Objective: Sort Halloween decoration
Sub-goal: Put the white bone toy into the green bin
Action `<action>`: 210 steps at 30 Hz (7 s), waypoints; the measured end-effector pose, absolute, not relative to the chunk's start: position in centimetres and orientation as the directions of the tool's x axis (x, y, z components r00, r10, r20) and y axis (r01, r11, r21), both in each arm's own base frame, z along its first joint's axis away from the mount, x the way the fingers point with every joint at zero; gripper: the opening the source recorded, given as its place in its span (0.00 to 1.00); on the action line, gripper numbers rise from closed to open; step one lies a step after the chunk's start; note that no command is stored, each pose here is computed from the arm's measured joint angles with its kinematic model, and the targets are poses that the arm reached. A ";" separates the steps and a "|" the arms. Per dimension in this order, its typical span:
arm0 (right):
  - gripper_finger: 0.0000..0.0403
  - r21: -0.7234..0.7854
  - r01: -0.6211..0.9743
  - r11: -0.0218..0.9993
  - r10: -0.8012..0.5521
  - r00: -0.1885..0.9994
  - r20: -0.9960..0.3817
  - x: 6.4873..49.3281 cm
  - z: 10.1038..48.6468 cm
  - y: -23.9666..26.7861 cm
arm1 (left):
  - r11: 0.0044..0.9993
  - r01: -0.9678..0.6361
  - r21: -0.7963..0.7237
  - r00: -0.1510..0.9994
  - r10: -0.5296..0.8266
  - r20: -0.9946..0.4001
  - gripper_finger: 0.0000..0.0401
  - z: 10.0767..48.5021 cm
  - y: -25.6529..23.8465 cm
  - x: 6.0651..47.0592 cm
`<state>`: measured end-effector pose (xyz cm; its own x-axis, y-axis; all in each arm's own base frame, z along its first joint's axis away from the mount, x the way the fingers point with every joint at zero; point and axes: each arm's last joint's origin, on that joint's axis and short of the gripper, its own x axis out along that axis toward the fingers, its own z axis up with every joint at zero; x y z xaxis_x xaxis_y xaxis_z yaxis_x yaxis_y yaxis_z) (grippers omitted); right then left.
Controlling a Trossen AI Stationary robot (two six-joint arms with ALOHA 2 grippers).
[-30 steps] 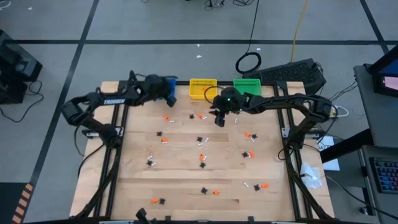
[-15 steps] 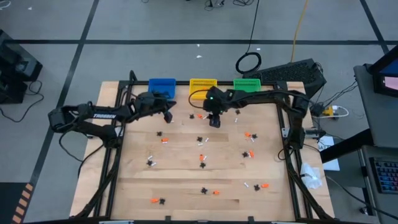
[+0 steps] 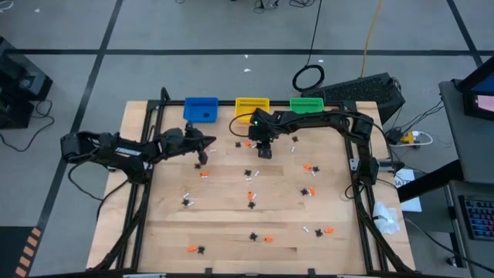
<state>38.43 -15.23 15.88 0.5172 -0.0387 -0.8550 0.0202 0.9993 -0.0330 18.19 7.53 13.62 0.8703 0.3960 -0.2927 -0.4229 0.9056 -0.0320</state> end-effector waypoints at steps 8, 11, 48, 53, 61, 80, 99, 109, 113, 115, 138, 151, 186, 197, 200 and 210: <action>0.30 -0.022 -0.023 1.000 -0.006 0.532 -0.847 39.1 14.6 -15.0 | 0.917 -0.397 -0.033 0.884 0.373 -0.281 0.02 12.9 6.7 17.5; 0.28 -0.001 -0.030 1.000 0.015 0.524 -0.852 39.2 14.2 -14.9 | 0.920 -0.390 -0.033 0.886 0.366 -0.284 0.02 12.8 6.5 17.5; 0.00 0.025 0.177 0.984 -0.080 0.561 -0.824 33.2 25.0 -15.5 | 0.920 -0.389 -0.032 0.883 0.363 -0.299 0.02 12.7 6.4 17.5; 0.00 -0.053 0.392 0.919 -0.254 0.482 -0.839 29.6 26.9 -18.9 | 0.921 -0.389 -0.033 0.882 0.362 -0.301 0.02 12.7 6.4 17.5; 0.00 -0.008 0.686 0.728 -0.322 0.332 -0.887 24.4 24.7 -26.1 | 0.903 -0.424 -0.075 0.867 0.381 -0.321 0.02 12.5 6.5 17.4; 0.04 0.035 0.839 0.543 -0.229 0.188 -0.955 21.9 16.0 -32.2 | 0.902 -0.425 -0.070 0.823 0.353 -0.446 0.01 14.4 7.4 20.1; 0.20 0.011 0.680 0.734 -0.377 0.421 -0.825 22.2 26.7 -26.5 | 0.991 -0.124 -0.053 0.683 0.046 -0.729 0.01 19.8 5.8 23.4; 0.03 0.054 0.497 0.866 -0.352 0.682 -0.641 25.2 26.4 -21.4 | 0.990 -0.033 -0.138 0.416 -0.112 -0.902 0.01 22.2 -0.7 22.7; 0.01 0.055 0.449 0.892 -0.333 0.734 -0.592 26.4 25.4 -19.7 | 0.980 -0.109 -0.169 0.274 -0.134 -0.952 0.01 22.0 -3.2 21.3; 0.00 0.053 0.424 0.904 -0.322 0.758 -0.567 27.0 25.0 -19.0 | 0.973 -0.161 -0.163 0.208 -0.128 -0.970 0.01 21.8 -4.4 20.5; 0.00 -0.006 0.329 0.944 -0.286 0.811 -0.511 28.5 24.7 -17.0 | 0.870 -0.492 -0.032 0.062 -0.002 -0.998 0.27 15.8 -6.9 19.0; 0.00 -0.008 0.330 0.944 -0.288 0.814 -0.503 28.5 24.8 -17.0 | 0.871 -0.492 -0.013 0.025 0.000 -1.000 0.22 14.2 -7.3 19.8; 0.00 -0.030 0.314 0.949 -0.284 0.807 -0.518 28.5 24.7 -17.0 | 0.908 -0.388 -0.155 0.212 -0.075 -0.974 0.00 15.9 -5.2 21.3; 0.00 -0.108 0.283 0.953 -0.295 0.789 -0.539 27.8 24.6 -17.3 | 0.915 -0.316 -0.250 0.569 -0.028 -0.822 0.00 17.3 -0.4 25.4; 0.00 -0.127 0.306 0.943 -0.327 0.798 -0.505 26.6 24.4 -17.5 | 0.926 -0.307 -0.220 0.625 0.022 -0.780 0.00 17.8 0.9 26.5; 0.00 -0.139 0.385 0.912 -0.408 0.818 -0.406 21.2 25.0 -15.7 | 0.964 -0.250 -0.093 0.747 0.132 -0.651 0.00 21.1 4.3 32.8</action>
<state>21.19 -15.73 25.04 0.8179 -0.4076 -0.4060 0.3854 0.9122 -0.1393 32.80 4.35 21.07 0.7473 0.1315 -0.6514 -0.2503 0.9637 -0.0925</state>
